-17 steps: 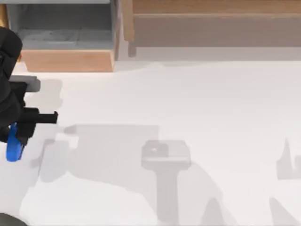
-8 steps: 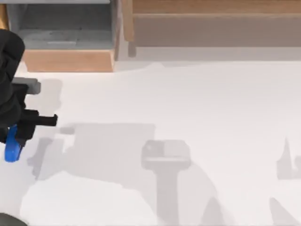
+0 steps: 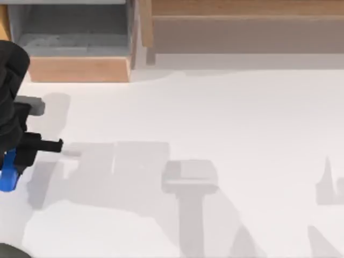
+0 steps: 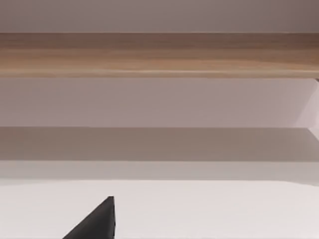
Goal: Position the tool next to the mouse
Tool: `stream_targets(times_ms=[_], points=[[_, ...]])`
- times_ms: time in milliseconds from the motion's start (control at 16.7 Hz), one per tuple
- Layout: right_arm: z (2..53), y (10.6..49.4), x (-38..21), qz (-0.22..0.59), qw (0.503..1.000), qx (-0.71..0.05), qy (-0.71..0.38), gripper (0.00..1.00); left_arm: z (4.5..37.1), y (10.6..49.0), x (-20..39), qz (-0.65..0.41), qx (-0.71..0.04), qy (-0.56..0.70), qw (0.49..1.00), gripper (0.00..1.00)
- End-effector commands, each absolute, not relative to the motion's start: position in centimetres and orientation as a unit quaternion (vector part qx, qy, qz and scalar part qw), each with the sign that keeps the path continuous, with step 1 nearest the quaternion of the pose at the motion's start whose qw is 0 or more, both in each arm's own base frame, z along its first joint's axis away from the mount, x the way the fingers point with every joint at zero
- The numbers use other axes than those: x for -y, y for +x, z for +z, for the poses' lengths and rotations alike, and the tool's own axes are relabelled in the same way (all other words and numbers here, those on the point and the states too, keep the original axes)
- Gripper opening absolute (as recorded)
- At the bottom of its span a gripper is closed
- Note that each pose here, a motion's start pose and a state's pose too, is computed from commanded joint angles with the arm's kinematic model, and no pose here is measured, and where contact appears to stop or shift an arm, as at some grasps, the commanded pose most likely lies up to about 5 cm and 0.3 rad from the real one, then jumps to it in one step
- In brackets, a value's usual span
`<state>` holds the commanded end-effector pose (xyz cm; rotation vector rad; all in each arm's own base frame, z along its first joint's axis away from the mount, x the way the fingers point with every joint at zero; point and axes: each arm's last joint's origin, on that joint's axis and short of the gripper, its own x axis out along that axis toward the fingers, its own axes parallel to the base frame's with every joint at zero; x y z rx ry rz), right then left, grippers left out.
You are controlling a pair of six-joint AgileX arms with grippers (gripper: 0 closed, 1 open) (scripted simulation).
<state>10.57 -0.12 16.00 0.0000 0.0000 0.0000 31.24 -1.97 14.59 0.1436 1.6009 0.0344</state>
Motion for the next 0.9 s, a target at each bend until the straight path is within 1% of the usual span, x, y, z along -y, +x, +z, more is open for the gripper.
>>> stream_targets(times_ms=[360, 540, 840, 900], points=[[16.0, 10.6, 0.1, 0.0, 1.0, 0.0, 0.0, 1.0, 14.6, 31.7, 2.1, -0.003, -0.693, 0.032, 0.72, 0.0], [16.0, 10.6, 0.1, 0.0, 1.0, 0.0, 0.0, 1.0, 13.3, 31.5, 2.2, -0.011, -0.702, 0.023, 0.712, 0.0], [16.0, 10.6, 0.1, 0.0, 1.0, 0.0, 0.0, 1.0, 13.2, 31.5, 2.2, -0.011, -0.703, 0.022, 0.711, 0.0], [16.0, 10.6, 0.1, 0.0, 1.0, 0.0, 0.0, 1.0, 13.2, 31.5, 2.2, -0.011, -0.703, 0.022, 0.711, 0.08]])
